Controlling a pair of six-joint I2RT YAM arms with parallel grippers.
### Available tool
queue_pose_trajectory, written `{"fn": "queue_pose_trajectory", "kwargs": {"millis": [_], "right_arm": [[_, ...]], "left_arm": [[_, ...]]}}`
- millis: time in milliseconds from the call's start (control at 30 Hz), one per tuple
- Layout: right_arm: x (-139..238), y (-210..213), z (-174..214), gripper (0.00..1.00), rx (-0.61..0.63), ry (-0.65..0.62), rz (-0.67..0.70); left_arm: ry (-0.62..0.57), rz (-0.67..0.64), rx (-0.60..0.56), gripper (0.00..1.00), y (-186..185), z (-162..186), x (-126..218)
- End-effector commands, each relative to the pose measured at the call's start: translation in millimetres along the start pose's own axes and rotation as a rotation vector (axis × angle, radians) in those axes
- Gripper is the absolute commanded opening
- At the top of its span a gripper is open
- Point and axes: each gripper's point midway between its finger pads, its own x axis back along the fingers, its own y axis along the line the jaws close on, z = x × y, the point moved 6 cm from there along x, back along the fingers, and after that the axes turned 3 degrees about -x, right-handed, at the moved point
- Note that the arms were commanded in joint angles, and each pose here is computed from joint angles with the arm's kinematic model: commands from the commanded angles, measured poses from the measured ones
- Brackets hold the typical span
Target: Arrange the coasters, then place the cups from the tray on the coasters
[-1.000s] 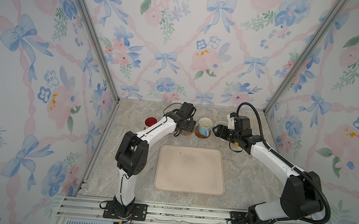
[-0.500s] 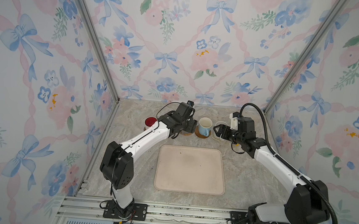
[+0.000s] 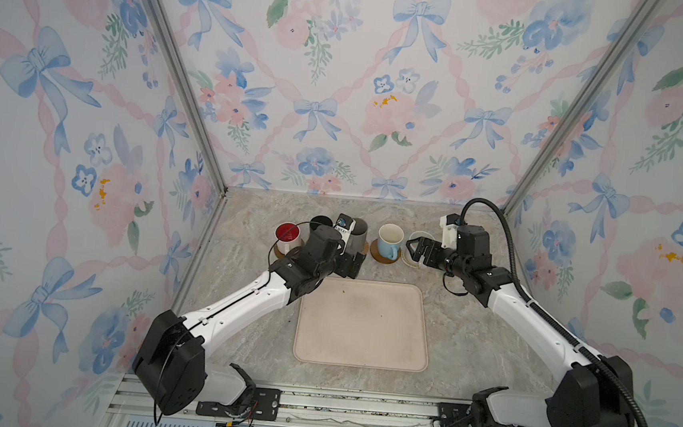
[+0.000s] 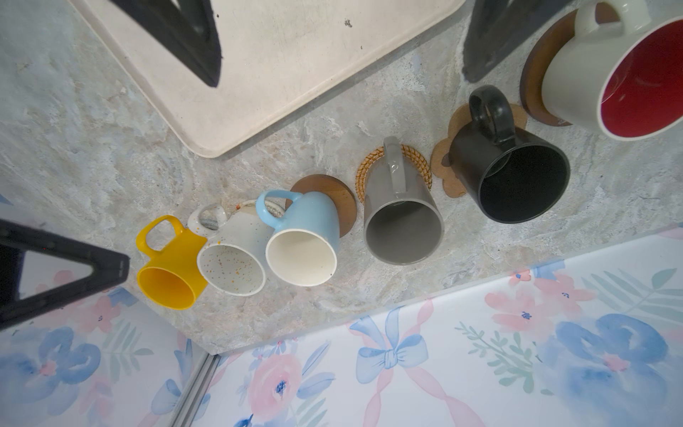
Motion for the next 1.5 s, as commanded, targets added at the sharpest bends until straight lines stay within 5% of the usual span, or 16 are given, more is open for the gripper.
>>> {"fn": "queue_pose_trajectory", "kwargs": {"millis": [0, 767, 1467], "right_arm": [[6, 0, -4, 0.97, -0.006, -0.039, -0.013], [68, -8, -3, 0.97, 0.193, -0.212, 0.127], [99, -66, 15, 0.97, 0.485, -0.35, 0.403]], "left_arm": [[-0.18, 0.001, 0.007, 0.98, 4, -16, 18], [-0.194, -0.267, 0.051, 0.98, 73, 51, 54], [-0.318, -0.698, 0.078, 0.98, 152, 106, 71]]}}
